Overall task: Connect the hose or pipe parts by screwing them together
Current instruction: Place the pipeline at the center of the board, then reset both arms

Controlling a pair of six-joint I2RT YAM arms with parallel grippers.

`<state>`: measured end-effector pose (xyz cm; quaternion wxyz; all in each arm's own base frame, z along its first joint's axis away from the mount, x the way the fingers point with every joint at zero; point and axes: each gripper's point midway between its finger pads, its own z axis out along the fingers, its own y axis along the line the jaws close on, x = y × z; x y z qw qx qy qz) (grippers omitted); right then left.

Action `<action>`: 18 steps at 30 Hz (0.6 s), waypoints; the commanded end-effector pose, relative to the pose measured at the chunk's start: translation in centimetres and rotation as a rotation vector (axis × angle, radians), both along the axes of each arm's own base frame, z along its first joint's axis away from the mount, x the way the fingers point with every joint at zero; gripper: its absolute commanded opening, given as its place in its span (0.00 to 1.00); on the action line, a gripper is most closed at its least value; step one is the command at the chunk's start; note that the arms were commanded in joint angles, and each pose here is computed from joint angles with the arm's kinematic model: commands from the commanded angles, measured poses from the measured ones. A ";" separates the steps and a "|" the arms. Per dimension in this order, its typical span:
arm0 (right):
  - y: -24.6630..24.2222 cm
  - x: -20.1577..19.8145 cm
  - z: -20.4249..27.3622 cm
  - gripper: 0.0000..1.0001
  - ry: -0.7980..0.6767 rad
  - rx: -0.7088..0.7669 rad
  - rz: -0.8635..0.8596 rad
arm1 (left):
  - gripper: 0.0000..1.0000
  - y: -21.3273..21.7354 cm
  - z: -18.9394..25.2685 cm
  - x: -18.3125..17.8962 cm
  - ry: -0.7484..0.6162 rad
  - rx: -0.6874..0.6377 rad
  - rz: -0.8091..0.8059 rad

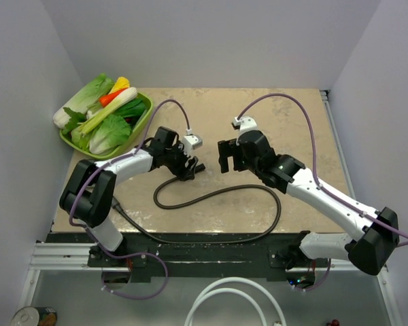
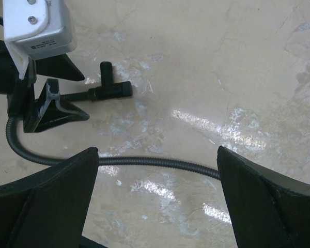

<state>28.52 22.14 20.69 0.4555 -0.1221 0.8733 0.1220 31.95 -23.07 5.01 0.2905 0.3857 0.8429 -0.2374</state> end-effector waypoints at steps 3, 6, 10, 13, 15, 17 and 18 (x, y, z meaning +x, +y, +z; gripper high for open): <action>1.0 0.7 1.5 0.99 -0.006 0.075 0.011 | 0.81 0.2 6.8 -0.1 -0.076 -0.041 0.019; 0.9 0.9 2.9 0.99 -0.035 0.093 -0.001 | 0.86 0.5 11.4 0.0 -0.121 -0.065 0.043; 0.7 0.8 4.4 0.99 -0.072 0.096 0.016 | 0.99 1.7 18.1 0.4 -0.183 -0.150 0.093; 0.5 0.9 5.1 0.99 -0.088 0.093 0.015 | 0.99 3.5 21.6 0.6 -0.179 -0.234 0.130; 0.6 0.9 5.5 0.99 -0.098 0.104 0.022 | 0.99 4.9 22.4 0.8 -0.177 -0.262 0.161; 0.8 0.6 5.9 0.99 -0.099 0.108 0.042 | 0.99 5.9 22.6 0.8 -0.187 -0.259 0.192; 0.9 0.6 6.0 0.99 -0.101 0.110 0.048 | 0.99 6.2 22.6 0.8 -0.194 -0.262 0.200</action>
